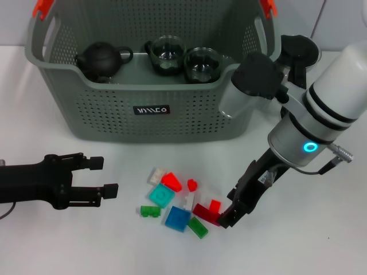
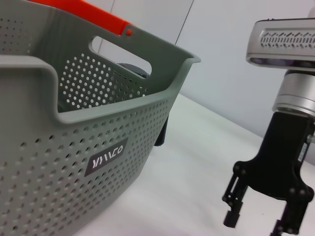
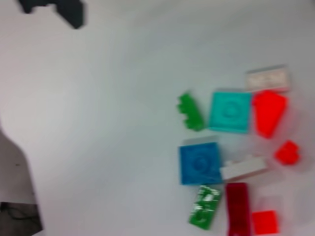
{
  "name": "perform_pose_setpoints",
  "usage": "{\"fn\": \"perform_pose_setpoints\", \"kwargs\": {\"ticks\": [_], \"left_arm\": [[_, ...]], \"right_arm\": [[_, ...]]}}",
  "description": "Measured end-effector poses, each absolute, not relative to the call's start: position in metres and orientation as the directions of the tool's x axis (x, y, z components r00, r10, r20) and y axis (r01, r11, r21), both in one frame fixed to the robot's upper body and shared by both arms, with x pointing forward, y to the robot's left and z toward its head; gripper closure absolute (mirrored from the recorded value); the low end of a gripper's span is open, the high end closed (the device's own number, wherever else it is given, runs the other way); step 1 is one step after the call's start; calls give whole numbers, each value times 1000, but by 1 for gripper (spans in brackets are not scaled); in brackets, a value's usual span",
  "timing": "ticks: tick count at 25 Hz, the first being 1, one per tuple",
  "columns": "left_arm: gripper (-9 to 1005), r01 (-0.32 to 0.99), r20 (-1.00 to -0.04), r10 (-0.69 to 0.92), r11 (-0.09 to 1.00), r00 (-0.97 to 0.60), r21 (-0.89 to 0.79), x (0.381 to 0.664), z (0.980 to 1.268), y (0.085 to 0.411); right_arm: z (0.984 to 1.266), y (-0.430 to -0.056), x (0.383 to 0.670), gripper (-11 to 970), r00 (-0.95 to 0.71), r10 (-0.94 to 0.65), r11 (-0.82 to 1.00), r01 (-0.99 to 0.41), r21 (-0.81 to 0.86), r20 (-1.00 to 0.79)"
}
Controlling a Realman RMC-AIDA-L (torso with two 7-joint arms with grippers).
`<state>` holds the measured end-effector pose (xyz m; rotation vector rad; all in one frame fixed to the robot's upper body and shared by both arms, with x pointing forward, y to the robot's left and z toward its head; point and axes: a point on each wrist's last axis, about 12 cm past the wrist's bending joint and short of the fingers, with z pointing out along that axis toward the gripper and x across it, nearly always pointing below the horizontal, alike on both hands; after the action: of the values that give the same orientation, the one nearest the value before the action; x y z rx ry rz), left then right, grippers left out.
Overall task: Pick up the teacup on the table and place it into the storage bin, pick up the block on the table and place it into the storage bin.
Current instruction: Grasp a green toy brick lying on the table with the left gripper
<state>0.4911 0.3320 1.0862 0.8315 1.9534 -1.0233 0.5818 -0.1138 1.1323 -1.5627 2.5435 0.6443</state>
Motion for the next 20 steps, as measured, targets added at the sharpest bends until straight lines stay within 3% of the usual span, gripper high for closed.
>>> {"fn": "perform_pose_setpoints", "kwargs": {"ticks": [20], "left_arm": [[125,808,-847,196,461,-495,-366,492,1086,331]], "right_arm": [[1131,-110,588,255,-417,-850,362,-906,218,-321]]}}
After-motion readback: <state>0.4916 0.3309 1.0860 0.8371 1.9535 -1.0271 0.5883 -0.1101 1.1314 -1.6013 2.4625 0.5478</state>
